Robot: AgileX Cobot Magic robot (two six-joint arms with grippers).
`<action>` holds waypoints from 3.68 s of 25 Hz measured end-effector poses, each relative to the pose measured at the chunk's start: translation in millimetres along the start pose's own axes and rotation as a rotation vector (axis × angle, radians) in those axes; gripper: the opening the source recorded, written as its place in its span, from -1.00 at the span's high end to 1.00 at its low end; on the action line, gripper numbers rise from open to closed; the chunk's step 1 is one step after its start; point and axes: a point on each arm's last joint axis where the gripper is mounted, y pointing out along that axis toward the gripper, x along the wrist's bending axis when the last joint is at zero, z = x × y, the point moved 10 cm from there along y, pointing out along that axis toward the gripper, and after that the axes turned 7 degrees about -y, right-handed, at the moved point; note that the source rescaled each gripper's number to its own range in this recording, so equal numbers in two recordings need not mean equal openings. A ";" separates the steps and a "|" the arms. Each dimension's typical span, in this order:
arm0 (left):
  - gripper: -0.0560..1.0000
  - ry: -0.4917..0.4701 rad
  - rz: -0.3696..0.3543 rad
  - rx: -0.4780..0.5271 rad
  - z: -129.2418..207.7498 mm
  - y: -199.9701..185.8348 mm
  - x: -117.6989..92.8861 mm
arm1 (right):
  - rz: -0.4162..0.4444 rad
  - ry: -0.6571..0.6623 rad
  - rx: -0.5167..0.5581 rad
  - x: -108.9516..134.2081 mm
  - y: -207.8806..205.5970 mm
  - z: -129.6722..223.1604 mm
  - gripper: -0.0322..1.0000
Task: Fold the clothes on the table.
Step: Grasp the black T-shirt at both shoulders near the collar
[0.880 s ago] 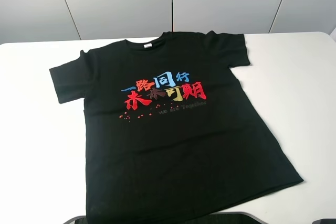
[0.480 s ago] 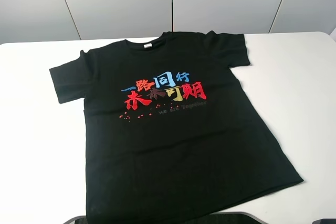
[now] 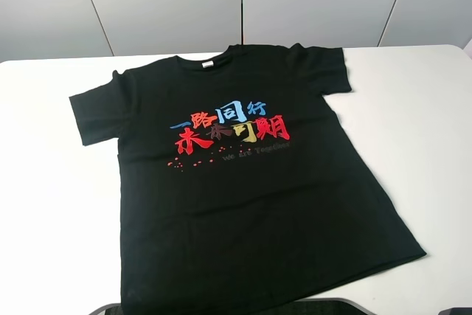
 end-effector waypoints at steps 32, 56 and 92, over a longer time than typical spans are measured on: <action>-0.97 -0.039 0.064 0.008 1.3 -0.3 -12.2 | -0.019 0.039 -0.002 3.6 -0.1 -0.5 -1.00; -0.97 -0.004 0.065 0.047 -40.0 6.9 -18.2 | -0.023 -0.010 0.033 -2.3 -10.7 -40.7 -1.00; -0.97 0.694 0.445 0.847 -15.4 265.1 -114.9 | -0.668 -0.536 0.520 71.0 219.3 -80.9 -1.00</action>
